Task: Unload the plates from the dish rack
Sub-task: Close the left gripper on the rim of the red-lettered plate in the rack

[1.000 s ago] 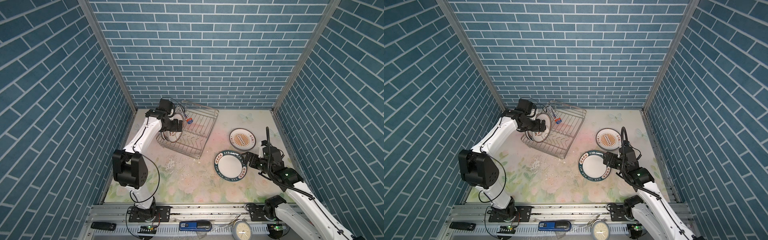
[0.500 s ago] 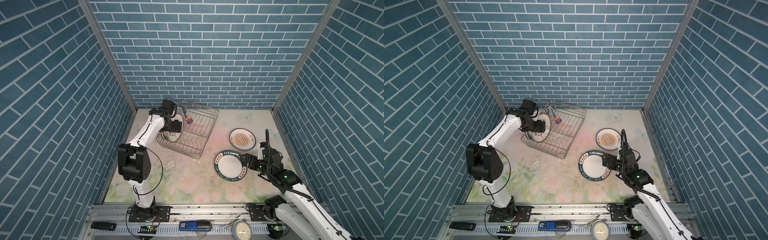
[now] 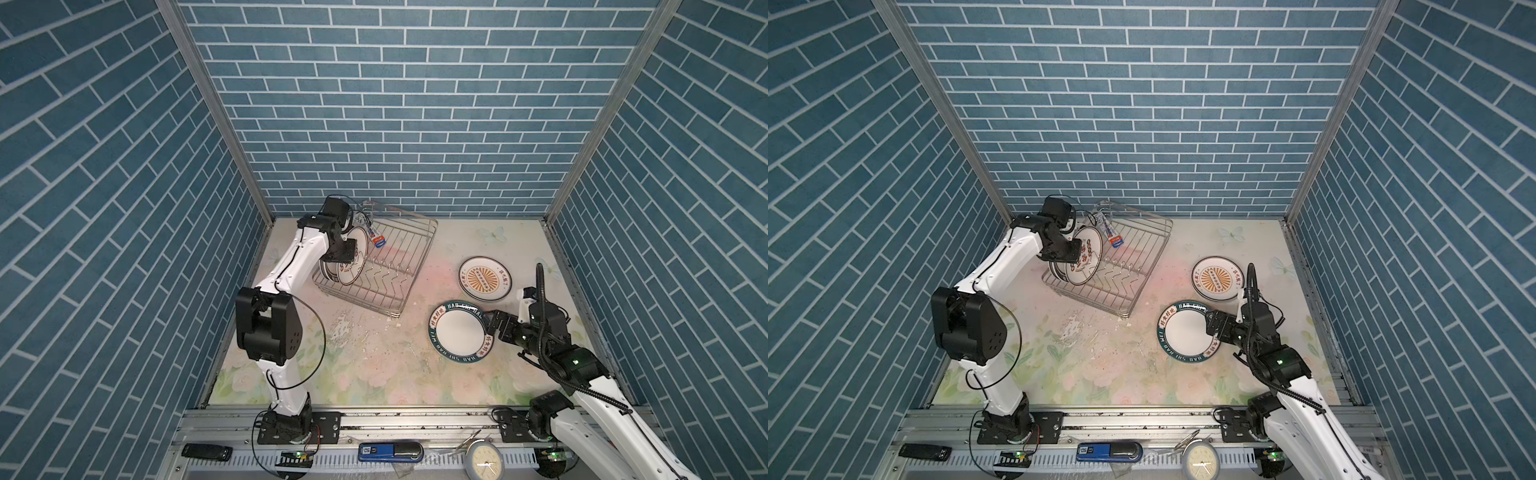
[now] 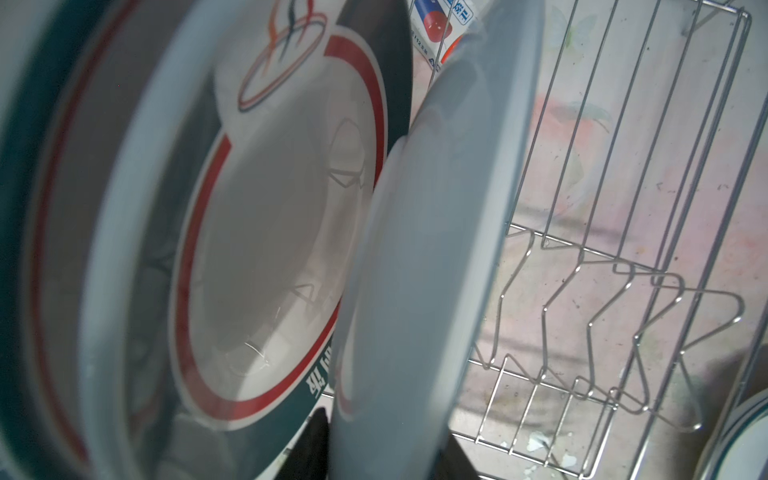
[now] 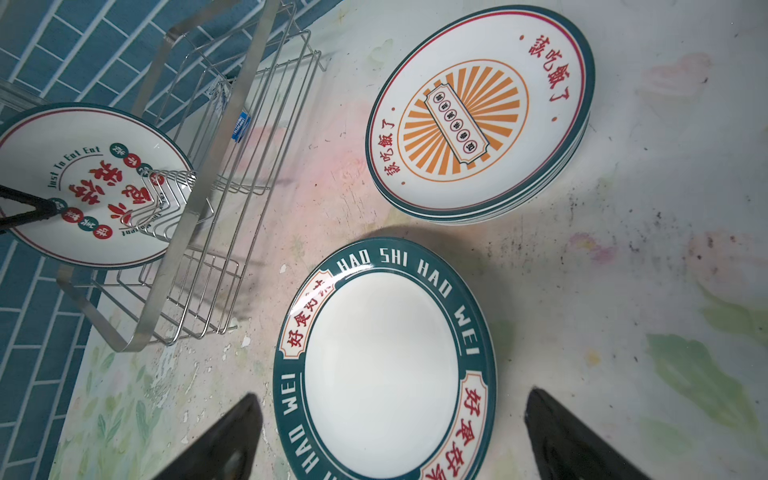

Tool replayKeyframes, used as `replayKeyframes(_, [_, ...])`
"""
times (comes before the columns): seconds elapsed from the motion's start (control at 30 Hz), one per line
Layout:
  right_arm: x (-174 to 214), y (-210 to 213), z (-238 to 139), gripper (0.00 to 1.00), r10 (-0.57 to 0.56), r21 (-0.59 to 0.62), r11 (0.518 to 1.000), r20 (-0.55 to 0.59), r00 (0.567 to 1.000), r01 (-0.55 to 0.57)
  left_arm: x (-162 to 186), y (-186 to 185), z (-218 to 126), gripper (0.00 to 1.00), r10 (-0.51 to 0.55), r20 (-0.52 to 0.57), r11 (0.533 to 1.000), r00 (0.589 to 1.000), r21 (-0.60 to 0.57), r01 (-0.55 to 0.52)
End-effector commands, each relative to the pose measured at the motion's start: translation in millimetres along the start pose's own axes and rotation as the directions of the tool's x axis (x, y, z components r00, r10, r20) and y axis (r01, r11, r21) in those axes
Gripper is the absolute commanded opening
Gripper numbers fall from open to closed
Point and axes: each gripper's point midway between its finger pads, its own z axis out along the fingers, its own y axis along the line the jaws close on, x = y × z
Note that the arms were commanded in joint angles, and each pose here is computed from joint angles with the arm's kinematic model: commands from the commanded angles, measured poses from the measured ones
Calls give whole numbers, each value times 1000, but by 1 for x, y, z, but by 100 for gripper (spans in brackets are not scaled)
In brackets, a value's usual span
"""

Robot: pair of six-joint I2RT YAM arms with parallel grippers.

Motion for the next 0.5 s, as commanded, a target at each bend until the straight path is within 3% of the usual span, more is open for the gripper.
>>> replayKeyframes(0.0, [8,-5,2,99,25,10,1000,-17,1000,-25,1,2,1,35,12,-17,1000,1000,-20,-12])
replayKeyframes(0.47, [10,-5,1,99,19,5,1000,-21,1000,-19,3,1,3,18,26,-24,1000,999,-13,-26])
